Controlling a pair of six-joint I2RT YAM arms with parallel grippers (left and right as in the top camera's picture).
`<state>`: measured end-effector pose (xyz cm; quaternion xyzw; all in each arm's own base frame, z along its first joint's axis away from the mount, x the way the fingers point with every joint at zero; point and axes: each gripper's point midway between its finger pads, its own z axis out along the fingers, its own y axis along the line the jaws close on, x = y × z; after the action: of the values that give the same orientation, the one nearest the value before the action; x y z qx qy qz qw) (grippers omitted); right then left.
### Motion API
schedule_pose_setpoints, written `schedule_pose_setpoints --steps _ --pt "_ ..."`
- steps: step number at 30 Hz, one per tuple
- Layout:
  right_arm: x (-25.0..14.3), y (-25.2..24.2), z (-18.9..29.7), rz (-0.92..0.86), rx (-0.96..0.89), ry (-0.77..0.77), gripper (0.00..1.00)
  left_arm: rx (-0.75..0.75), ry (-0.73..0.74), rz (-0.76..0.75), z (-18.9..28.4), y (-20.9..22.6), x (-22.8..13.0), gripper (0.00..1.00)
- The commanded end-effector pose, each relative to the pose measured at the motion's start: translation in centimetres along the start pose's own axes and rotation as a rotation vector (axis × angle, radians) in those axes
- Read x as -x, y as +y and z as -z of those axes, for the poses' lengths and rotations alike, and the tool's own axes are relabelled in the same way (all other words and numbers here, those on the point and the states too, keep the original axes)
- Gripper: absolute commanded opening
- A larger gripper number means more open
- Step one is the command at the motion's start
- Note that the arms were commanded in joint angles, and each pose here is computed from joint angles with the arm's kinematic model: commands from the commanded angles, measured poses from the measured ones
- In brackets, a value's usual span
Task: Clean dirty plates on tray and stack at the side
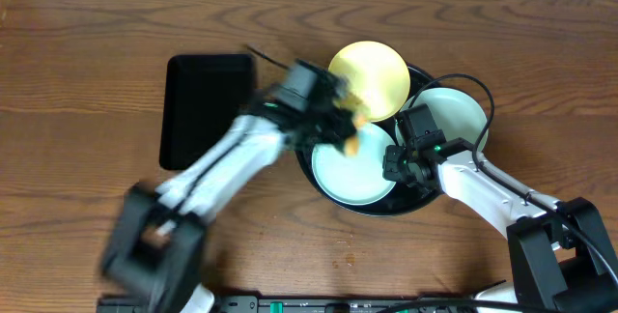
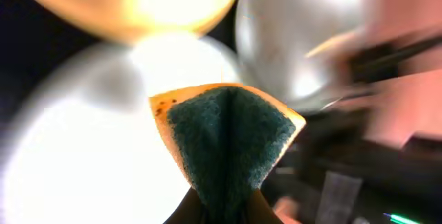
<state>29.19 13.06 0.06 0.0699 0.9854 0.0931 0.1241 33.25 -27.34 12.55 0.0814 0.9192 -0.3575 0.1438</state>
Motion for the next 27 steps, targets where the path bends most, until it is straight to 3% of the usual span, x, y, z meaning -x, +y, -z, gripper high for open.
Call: schedule_pose_setpoints --steps 1,4,8,10,18,24,26,27 --pt "-1.5 -0.7 -0.9 0.003 -0.023 0.051 0.15 0.121 -0.218 -0.006 7.3 1.1 4.0 0.07" --pt "-1.5 -0.7 -0.9 0.004 -0.023 0.051 0.17 0.377 -0.31 0.081 11.7 6.3 4.3 0.07" --pt "-1.5 -0.7 -0.9 0.003 -0.023 0.051 0.17 0.765 -0.321 0.164 16.4 14.2 2.8 0.08" --pt "-1.5 -0.7 -0.9 0.003 -0.023 0.051 0.17 0.854 -0.302 0.2 17.0 16.5 2.1 0.08" --pt "-1.6 -0.8 -0.9 0.003 -0.025 0.054 0.16 0.953 -0.168 0.357 14.5 25.2 0.2 0.08" --pt "-1.6 -0.8 -0.9 0.003 -0.024 0.053 0.16 0.879 -0.095 0.375 11.7 27.7 -0.3 0.08" --pt "-1.6 -0.8 -0.9 0.003 -0.025 0.053 0.19 0.88 -0.096 0.374 11.6 27.8 -0.3 0.16" --pt "-1.6 -0.8 -0.9 0.003 -0.024 0.053 0.23 0.88 -0.099 0.371 11.6 27.8 -0.2 0.34"
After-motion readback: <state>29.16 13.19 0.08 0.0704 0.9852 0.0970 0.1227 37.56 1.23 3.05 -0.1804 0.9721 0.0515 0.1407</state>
